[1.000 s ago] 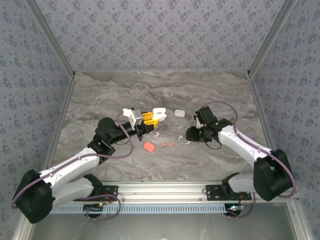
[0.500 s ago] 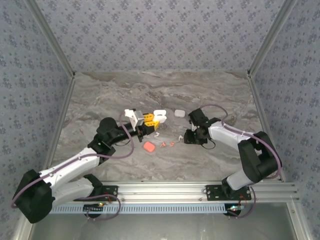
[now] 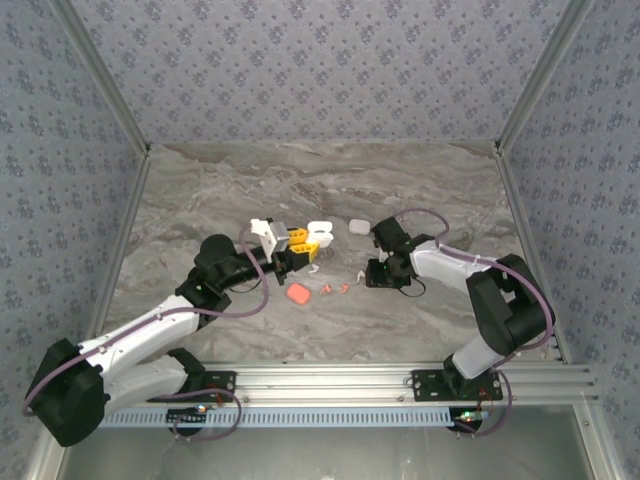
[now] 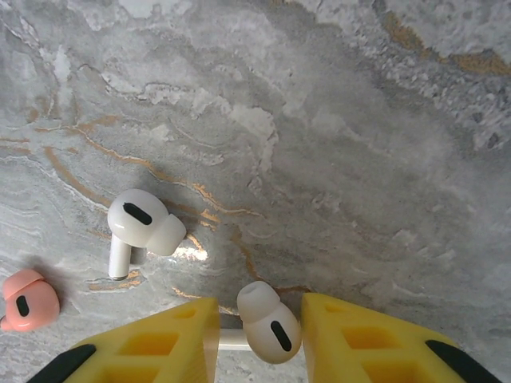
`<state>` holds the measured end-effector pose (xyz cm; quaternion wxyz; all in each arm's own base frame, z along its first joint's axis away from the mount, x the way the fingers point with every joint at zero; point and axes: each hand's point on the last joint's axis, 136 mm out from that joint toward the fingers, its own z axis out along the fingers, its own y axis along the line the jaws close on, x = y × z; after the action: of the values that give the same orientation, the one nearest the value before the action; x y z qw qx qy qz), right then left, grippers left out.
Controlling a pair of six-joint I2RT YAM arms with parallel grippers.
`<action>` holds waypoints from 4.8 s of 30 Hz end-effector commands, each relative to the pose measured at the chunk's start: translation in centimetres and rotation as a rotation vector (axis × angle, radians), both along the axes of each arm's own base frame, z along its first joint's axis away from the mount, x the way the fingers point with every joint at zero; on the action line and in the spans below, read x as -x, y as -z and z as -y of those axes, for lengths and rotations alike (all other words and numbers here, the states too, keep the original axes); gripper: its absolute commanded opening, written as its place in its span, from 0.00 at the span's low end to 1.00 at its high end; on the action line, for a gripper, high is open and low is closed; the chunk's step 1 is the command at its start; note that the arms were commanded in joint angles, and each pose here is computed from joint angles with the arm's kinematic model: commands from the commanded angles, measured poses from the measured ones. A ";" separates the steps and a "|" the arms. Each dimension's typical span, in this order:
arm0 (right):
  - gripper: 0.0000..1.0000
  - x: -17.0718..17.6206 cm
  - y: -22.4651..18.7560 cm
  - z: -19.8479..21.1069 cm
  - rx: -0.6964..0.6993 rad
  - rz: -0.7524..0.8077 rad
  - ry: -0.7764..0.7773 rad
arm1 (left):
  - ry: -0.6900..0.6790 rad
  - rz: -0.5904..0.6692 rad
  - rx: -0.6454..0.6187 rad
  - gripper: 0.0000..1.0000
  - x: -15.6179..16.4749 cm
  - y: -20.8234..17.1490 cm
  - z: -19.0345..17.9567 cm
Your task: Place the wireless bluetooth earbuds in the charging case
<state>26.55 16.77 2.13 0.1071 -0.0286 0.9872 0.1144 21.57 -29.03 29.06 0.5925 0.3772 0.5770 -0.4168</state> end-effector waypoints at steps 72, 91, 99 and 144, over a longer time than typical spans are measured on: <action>0.22 3.0 -27.3 -7.0 0.011 0.967 -0.962 | 0.177 -0.068 0.079 0.00 1.1 -1.5 4.9; 0.38 5.1 -30.6 -8.7 -0.245 0.904 -0.986 | 0.179 -0.055 0.091 0.00 1.3 -1.8 4.7; 0.59 3.2 -34.9 -6.7 -0.340 0.939 -0.777 | 0.152 -0.045 0.101 0.00 1.1 -1.9 4.3; 0.44 -4.4 -1.4 -4.8 -0.147 0.133 -0.427 | -0.048 -0.037 0.045 0.00 1.4 -0.2 -0.3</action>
<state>30.53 21.16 3.59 0.1466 -0.2211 0.9414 0.2082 20.43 -28.94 27.87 0.5813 0.3401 0.6060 -0.4233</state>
